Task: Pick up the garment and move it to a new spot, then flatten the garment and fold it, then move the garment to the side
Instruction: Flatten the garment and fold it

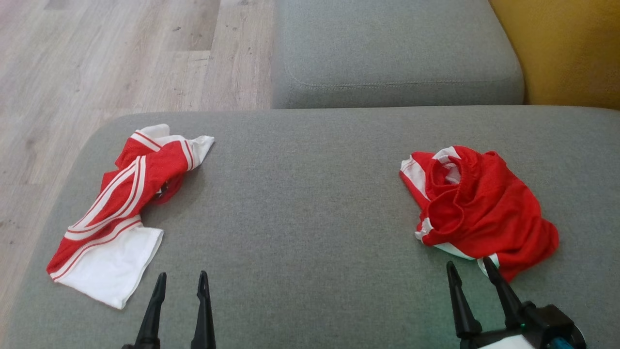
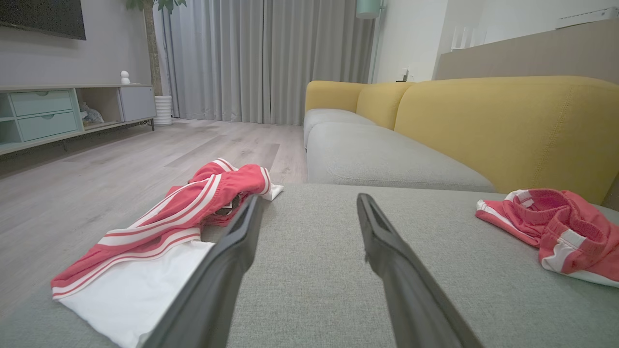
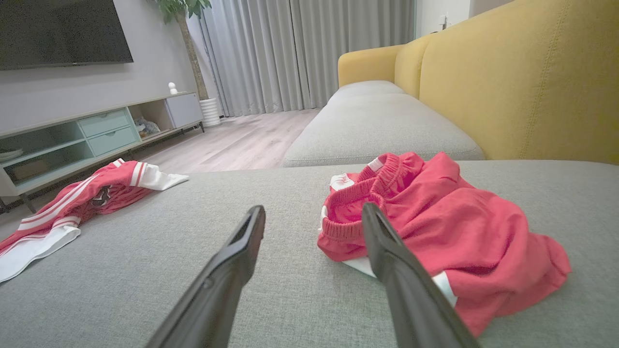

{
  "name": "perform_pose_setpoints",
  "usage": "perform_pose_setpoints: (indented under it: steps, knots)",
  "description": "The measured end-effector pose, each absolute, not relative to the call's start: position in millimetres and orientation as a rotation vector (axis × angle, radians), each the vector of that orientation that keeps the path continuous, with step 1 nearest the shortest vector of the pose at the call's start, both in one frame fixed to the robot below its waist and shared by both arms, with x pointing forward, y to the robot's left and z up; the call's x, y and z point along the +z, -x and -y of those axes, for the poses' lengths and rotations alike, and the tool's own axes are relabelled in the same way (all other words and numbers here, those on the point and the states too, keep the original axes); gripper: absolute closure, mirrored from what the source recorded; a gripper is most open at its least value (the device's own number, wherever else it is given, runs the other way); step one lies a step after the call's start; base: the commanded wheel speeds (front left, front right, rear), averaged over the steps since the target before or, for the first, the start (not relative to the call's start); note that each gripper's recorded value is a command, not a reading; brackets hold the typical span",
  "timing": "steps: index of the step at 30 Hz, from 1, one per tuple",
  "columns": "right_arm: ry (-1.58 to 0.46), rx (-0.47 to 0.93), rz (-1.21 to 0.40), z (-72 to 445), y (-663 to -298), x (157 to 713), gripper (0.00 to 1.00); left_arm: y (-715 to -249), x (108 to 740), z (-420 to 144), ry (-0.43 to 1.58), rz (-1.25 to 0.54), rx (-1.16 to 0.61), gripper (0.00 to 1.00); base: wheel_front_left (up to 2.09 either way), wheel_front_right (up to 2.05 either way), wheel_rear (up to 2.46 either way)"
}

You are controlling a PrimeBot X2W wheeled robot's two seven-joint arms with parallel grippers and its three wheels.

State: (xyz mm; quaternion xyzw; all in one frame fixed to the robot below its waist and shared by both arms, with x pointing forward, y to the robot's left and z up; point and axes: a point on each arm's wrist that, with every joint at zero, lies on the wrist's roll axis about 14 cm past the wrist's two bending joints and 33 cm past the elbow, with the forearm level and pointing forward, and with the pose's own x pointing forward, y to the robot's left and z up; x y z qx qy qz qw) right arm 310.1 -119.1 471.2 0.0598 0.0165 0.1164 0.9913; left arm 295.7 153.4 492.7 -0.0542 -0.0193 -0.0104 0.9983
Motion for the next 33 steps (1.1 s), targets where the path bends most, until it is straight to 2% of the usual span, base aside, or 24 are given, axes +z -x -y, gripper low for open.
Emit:
perform_pose_setpoints:
  steps: [6, 13, 23, 28, 33]
  knots:
    - [-0.123, 0.229, -0.037, 120, -310, 470, 0.0, -296, 489, -150, 0.11, 0.026, -0.037, 0.0, 0.0, 0.0, 0.0]
    - [-0.128, 0.216, -0.055, 123, -309, 465, 0.0, -304, 475, -117, 0.083, -0.025, -0.188, 0.0, 0.0, 0.0, 0.0]
    - [-0.126, 0.136, -0.07, 144, -317, 460, 0.0, -350, 502, 36, -0.211, 0.118, -0.804, 0.0, 0.0, 0.0, 0.0]
    - [-0.122, 0.09, -0.076, 157, -329, 459, 0.0, -373, 505, 93, -0.345, 0.193, -1.017, 0.0, 0.0, 0.0, 0.0]
    - [-0.125, -0.001, -0.099, 184, -329, 453, 0.0, -375, 478, 138, -0.453, 0.194, -1.226, 0.0, 0.0, 0.0, 0.0]
